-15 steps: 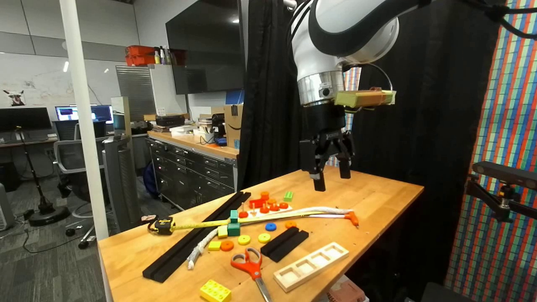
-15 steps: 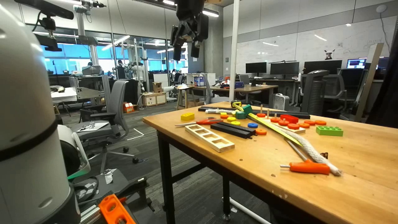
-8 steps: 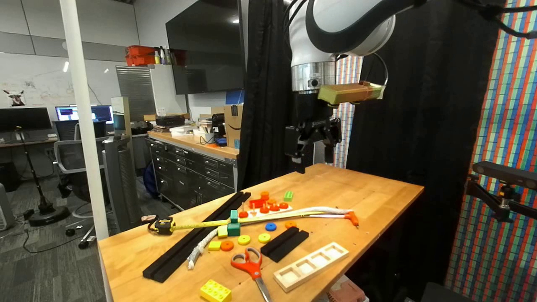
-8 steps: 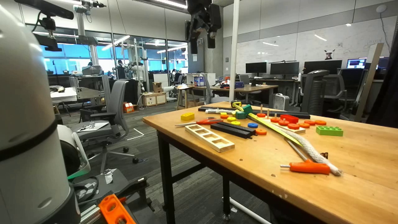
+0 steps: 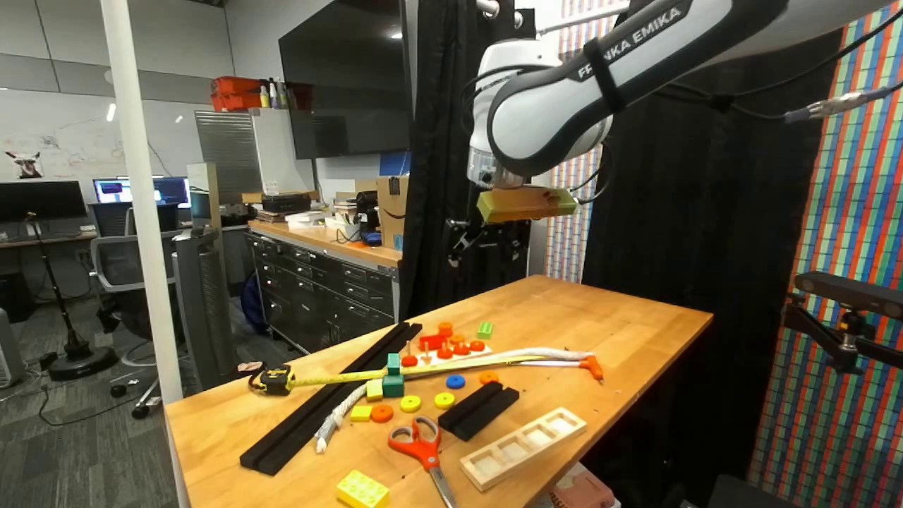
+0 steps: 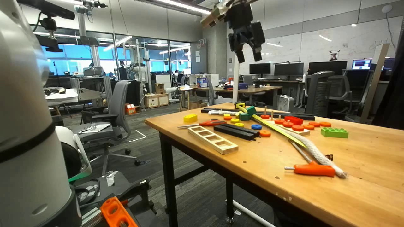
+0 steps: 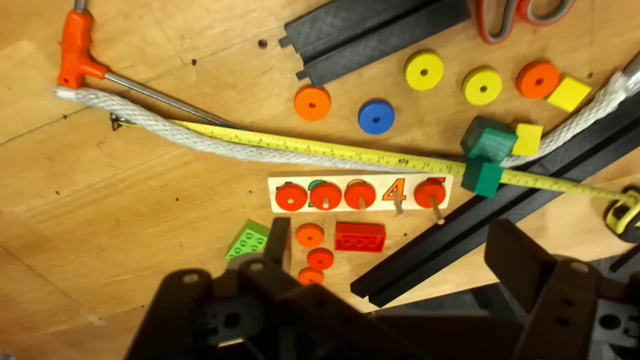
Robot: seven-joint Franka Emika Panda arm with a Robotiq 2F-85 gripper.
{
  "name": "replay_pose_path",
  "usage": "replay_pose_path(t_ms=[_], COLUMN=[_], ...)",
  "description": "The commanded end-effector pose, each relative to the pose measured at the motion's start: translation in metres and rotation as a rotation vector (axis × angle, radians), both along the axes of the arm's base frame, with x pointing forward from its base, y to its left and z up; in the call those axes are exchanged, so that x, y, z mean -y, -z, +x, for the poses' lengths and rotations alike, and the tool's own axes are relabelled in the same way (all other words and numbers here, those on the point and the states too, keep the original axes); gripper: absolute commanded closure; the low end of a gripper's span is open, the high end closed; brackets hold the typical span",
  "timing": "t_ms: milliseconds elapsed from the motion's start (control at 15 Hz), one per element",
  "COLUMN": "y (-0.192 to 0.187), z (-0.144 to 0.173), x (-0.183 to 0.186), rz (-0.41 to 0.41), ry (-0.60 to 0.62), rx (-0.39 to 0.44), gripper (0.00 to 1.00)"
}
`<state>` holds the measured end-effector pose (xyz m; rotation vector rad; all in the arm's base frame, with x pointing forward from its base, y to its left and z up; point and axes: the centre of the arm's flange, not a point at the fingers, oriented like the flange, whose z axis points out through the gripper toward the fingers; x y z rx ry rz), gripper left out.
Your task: Stack the green toy on top of the yellow one.
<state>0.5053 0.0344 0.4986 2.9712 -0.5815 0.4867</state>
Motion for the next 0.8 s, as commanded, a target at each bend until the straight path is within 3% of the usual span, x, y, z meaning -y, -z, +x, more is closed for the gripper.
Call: replay_pose_path(t_ms=[0,733], y=[0.026,0.124], z=[0.048,0.142], x=[0.031,0.146], rz=[0.027,0.135], ry=[0.108,0.399], rx=[0.086,0.115], gripper=[0.0,0.0])
